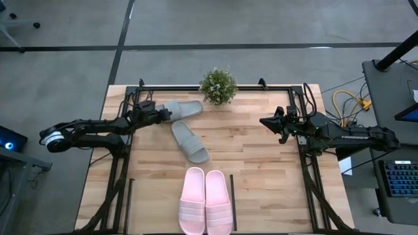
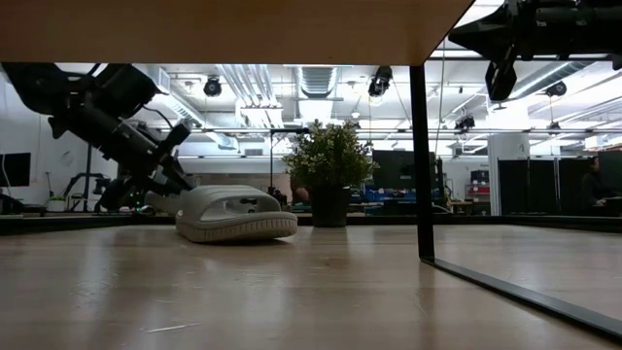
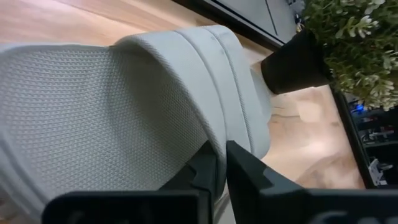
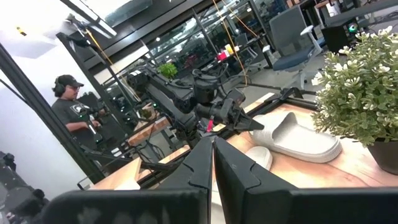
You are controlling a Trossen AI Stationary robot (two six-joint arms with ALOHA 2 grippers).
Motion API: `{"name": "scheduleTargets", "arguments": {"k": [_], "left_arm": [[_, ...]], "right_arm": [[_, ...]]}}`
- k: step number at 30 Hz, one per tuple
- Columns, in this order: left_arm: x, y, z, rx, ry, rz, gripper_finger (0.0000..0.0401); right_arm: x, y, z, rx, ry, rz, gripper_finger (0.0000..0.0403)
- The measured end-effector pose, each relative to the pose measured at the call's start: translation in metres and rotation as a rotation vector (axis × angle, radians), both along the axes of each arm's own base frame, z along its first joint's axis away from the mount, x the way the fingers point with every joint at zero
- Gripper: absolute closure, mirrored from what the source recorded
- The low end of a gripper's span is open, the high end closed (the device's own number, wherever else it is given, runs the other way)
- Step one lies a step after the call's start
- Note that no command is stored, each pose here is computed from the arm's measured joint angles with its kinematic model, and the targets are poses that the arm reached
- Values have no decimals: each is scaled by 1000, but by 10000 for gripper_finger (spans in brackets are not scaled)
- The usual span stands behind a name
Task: Pick and place slides into the shelf
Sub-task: Put the top gray slipper on the shelf
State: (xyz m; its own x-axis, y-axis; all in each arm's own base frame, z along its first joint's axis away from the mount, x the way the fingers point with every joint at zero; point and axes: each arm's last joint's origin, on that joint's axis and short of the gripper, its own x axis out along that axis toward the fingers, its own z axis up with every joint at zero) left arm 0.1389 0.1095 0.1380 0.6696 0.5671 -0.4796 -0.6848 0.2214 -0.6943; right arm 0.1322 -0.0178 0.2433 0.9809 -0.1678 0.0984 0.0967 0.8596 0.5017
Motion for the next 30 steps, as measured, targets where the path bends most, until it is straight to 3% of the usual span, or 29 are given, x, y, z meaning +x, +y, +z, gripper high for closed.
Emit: {"name": "scheduleTargets", "arguments": {"k": [21, 30], "left_arm": [[-11, -11, 43, 155, -244, -66, 400], [-20, -23, 43, 85, -232, -197, 401]], "right_arm": [[0, 0, -1, 1, 6, 0, 394], [0, 0, -1, 1, 6, 0, 394]]}}
